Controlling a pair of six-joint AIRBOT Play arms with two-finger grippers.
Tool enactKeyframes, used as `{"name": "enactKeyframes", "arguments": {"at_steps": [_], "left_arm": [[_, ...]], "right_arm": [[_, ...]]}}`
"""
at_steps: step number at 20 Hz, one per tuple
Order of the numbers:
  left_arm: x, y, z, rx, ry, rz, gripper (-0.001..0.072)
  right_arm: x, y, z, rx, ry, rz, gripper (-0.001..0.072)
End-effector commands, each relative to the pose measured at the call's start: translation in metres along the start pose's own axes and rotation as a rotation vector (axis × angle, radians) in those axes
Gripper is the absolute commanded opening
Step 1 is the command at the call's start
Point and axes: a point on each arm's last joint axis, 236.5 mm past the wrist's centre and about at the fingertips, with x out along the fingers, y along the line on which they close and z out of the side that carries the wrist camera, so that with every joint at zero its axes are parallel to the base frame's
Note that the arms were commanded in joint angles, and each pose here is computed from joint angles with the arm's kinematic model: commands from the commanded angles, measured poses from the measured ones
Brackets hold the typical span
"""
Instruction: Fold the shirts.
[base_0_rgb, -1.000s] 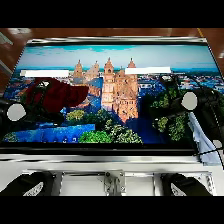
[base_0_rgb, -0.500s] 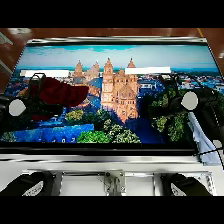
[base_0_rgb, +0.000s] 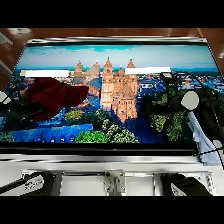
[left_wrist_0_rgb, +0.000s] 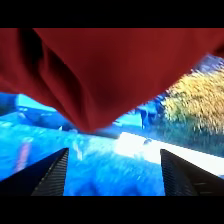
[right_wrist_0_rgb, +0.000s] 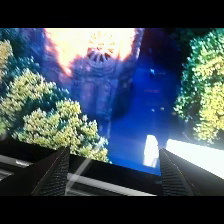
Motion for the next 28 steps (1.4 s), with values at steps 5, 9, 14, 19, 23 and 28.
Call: {"name": "enactKeyframes", "arguments": {"at_steps": [5,9,14,19,23,28], "left_arm": [[0.056,0.007,0.047,-0.168,-0.125,-0.076,0.0714],[0.069,-0.009,0.050,-0.272,-0.115,-0.164,0.0031],[-0.024,-0.094,0.084,-0.024,-0.281,-0.363,0.0037],[-0.235,-0.243,0.035,0.235,-0.584,-0.719,0.0037],[-0.303,-0.307,-0.064,0.370,-0.528,-0.940,0.0037],[-0.253,-0.372,-0.155,0.445,-0.327,-1.045,0.0037]], "right_arm": [[0.000,0.006,0.004,0.030,-0.018,0.028,0.0678],[0.000,0.006,0.005,0.029,-0.023,0.027,0.0678],[0.000,-0.005,0.008,-0.013,-0.036,-0.020,0.0678],[-0.016,-0.011,0.031,-0.045,-0.113,-0.059,0.0678],[-0.053,-0.003,0.055,-0.068,-0.201,-0.053,0.0678],[-0.109,-0.008,0.046,-0.108,-0.260,-0.110,0.0678]]}}
